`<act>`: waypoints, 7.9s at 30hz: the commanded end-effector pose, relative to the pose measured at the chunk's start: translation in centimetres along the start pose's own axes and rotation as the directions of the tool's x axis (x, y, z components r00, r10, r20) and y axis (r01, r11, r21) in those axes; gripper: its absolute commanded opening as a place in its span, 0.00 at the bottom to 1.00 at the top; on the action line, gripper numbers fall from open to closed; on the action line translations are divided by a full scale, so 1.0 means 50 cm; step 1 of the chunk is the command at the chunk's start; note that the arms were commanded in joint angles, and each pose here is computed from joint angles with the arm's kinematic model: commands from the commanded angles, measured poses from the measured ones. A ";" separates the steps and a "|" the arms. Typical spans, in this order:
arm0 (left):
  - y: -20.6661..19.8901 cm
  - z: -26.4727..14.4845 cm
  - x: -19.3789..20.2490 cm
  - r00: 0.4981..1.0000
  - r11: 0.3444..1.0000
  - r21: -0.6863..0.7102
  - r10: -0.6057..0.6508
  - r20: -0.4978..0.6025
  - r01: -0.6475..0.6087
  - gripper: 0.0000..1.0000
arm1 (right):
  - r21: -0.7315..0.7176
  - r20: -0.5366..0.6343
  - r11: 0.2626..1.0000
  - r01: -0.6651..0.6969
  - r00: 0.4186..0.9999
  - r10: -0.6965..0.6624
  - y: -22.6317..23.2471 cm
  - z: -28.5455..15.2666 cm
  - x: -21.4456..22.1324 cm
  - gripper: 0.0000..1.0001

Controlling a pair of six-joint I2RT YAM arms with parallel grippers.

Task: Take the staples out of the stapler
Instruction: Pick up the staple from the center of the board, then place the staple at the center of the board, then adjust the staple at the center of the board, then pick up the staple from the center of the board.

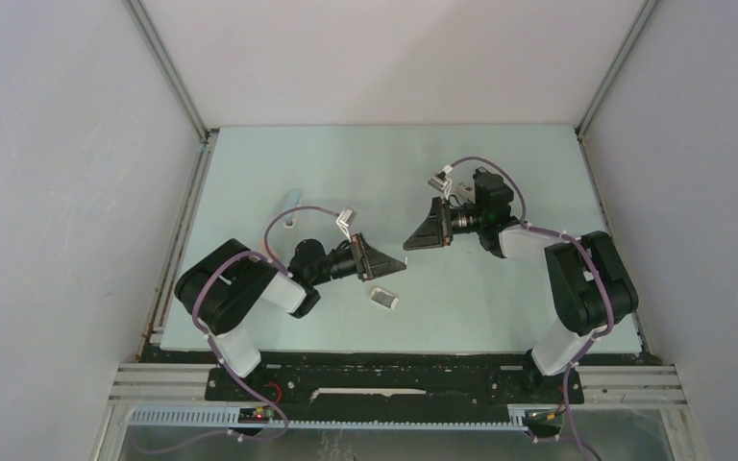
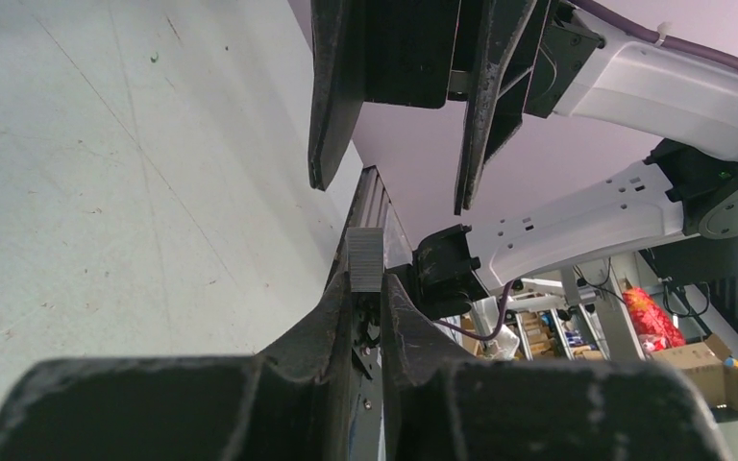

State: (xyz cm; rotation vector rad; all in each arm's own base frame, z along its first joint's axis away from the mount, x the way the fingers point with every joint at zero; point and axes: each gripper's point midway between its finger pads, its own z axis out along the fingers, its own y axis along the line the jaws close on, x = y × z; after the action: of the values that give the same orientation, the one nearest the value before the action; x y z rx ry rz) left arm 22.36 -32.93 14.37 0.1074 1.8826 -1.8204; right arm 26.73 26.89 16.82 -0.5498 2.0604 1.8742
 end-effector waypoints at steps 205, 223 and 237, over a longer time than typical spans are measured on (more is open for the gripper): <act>-0.054 -0.203 -0.062 0.801 0.802 -0.466 0.532 0.273 -0.374 0.93 | 0.704 -0.469 0.646 0.296 0.877 0.109 -0.256 -0.151 0.182 0.08; -0.031 -0.113 -0.042 0.804 0.703 -0.531 0.591 0.065 -0.474 0.92 | 0.605 -0.391 0.669 0.432 0.893 -0.223 -0.095 -0.216 0.070 0.10; 0.015 0.084 0.009 0.719 0.516 -0.545 0.645 -0.260 -0.661 0.92 | 0.621 -0.299 0.563 0.546 0.828 -0.474 0.012 -0.325 0.018 0.40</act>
State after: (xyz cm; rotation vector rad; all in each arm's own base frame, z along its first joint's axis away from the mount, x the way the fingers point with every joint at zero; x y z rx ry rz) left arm 22.45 -34.79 13.01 0.4655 1.9877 -0.7119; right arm 26.56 11.18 18.10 -0.8727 2.1714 0.6239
